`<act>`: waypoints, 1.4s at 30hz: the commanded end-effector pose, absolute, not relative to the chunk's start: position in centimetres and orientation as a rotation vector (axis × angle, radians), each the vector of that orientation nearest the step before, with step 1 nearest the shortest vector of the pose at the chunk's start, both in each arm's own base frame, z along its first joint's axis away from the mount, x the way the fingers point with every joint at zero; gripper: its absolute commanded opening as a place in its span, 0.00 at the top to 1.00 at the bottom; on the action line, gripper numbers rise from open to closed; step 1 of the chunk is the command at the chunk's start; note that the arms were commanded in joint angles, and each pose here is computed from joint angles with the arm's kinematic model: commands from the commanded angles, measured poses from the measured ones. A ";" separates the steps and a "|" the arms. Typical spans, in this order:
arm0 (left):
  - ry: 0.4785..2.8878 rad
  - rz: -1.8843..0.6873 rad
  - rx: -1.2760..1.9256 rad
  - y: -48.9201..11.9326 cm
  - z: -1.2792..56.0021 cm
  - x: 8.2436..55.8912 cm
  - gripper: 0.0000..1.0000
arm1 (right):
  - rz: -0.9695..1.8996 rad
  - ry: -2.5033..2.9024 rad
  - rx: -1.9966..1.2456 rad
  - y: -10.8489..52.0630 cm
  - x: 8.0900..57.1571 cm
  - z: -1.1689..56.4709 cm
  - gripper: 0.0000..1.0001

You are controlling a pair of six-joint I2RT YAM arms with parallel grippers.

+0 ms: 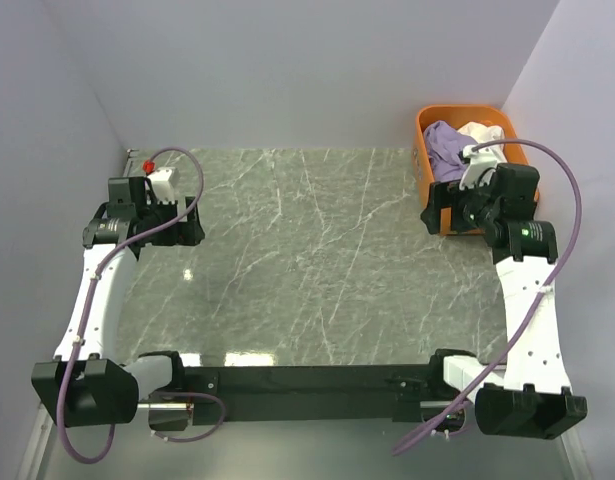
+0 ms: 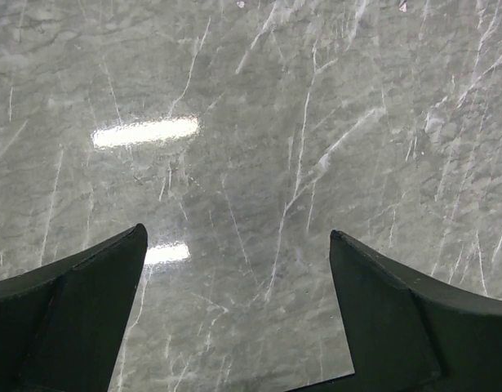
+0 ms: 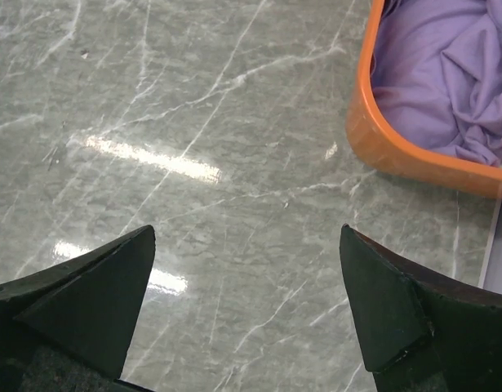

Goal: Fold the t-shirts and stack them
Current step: Grab the tshirt from the pile

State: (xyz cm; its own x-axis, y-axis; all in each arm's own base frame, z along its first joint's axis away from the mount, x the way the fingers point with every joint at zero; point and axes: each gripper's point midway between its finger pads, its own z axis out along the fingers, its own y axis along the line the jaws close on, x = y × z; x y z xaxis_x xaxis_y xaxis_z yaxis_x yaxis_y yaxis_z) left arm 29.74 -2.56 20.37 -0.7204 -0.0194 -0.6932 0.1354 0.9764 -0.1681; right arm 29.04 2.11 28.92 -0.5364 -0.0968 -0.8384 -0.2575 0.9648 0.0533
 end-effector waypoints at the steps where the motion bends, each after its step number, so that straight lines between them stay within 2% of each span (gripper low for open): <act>1: 2.308 -0.293 0.061 -3.0 21.9 30.3 0.01 | 0.152 2.099 -0.191 1.1 30.8 31.0 0.00; 6: 2.317 -0.341 0.042 -3.5 23.6 31.7 0.00 | 0.106 2.183 -0.117 -1.6 35.7 31.5 0.00; 7: 2.316 -0.343 0.047 -3.5 23.7 31.9 0.01 | 0.094 2.156 -0.111 -2.1 36.5 33.5 0.00; 14: 2.293 -0.343 0.081 -3.5 24.5 33.7 0.01 | -0.039 2.223 0.015 -9.1 46.4 32.5 0.00; 15: 2.291 -0.343 0.086 -3.5 24.6 33.9 0.01 | -0.079 2.172 0.033 -10.2 47.6 34.2 0.00; 16: 2.302 -0.336 0.088 -3.5 24.3 34.0 0.00 | -0.089 2.211 0.049 -11.1 49.4 32.0 0.00; 18: 2.313 -0.323 0.083 -3.2 24.0 34.2 0.01 | -0.140 2.179 0.065 -12.3 51.1 32.3 0.00; 22: 2.353 -0.310 0.080 -2.9 22.7 34.3 0.00 | -0.184 2.167 0.077 -13.9 54.8 28.6 0.00; 28: 2.402 -0.279 0.105 -2.4 20.9 34.2 0.01 | -0.159 2.214 0.083 -14.0 57.6 23.7 0.00; 37: 2.470 -0.297 0.109 -2.6 18.4 34.0 0.01 | -0.130 2.372 -0.002 -11.8 57.8 16.5 0.01; 39: 2.478 -0.308 0.108 -2.6 18.0 33.9 0.00 | -0.137 2.383 -0.013 -11.7 57.8 16.0 0.03; 42: 2.486 -0.314 0.112 -2.7 17.4 33.9 0.01 | -0.142 2.380 -0.038 -11.2 57.9 16.2 0.20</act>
